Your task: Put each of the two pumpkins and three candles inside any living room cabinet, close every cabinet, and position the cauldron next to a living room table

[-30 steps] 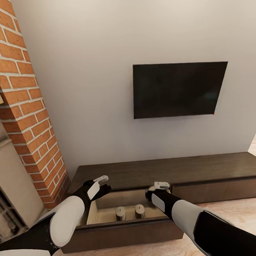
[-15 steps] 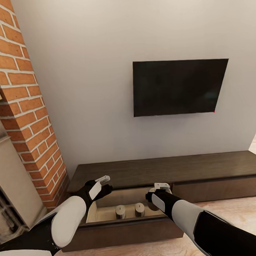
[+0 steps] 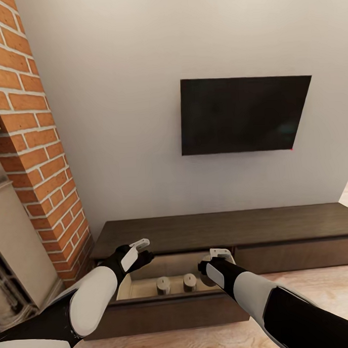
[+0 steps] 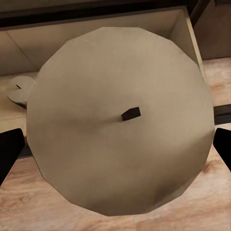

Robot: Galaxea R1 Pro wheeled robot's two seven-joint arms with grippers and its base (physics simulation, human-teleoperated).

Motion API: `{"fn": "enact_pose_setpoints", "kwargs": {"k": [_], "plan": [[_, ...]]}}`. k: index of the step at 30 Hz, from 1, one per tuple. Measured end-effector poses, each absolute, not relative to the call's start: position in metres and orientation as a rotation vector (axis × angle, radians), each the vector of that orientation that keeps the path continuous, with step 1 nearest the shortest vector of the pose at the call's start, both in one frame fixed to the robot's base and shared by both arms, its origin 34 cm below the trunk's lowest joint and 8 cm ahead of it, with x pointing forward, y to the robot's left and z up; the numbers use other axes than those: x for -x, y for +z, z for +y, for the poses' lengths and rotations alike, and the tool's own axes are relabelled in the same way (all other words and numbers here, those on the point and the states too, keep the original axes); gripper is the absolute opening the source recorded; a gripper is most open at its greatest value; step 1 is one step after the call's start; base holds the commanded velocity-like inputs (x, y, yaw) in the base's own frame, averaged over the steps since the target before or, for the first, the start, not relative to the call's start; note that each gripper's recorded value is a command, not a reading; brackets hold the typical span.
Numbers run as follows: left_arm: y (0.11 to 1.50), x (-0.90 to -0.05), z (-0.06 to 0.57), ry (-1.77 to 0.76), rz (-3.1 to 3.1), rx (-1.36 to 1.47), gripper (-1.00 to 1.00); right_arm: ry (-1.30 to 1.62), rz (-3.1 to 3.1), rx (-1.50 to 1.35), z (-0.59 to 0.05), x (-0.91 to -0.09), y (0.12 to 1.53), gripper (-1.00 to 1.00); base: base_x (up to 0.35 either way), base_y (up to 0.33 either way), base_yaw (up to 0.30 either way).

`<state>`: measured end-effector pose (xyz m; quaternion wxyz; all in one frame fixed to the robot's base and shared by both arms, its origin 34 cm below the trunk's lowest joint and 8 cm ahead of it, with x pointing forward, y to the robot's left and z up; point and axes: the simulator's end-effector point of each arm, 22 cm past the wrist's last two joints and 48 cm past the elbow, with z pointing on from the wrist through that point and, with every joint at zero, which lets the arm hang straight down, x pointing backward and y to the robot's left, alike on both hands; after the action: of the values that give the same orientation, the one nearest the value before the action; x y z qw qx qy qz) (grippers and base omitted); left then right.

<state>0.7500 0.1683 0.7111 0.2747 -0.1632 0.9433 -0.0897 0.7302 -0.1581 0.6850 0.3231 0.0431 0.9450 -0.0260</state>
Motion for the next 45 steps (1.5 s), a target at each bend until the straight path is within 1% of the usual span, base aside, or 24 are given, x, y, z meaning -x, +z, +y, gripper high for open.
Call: {"fn": "enact_pose_setpoints", "kwargs": {"k": [13, 20, 30, 45], "plan": [[0.688, -0.748, 0.167, -0.245, 2.537, 0.437, 1.0, -0.085, 2.569, -0.074, -0.163, -0.721, 0.66, -1.0, 0.0, 0.0, 0.0], [0.676, -0.747, 0.166, -0.243, 2.537, 0.436, 1.0, -0.121, 2.561, -0.018, -0.183, -0.763, 0.707, -1.0, 0.0, 0.0, 0.0], [0.657, -0.743, 0.16, -0.236, 2.543, 0.433, 1.0, -0.126, 2.507, -0.014, -0.188, -0.805, 0.762, -1.0, 0.0, 0.0, 0.0], [0.644, -0.749, 0.174, -0.215, 2.543, 0.444, 1.0, -0.128, 2.504, -0.046, -0.195, -0.805, 0.739, -1.0, 0.0, 0.0, 0.0]]}}
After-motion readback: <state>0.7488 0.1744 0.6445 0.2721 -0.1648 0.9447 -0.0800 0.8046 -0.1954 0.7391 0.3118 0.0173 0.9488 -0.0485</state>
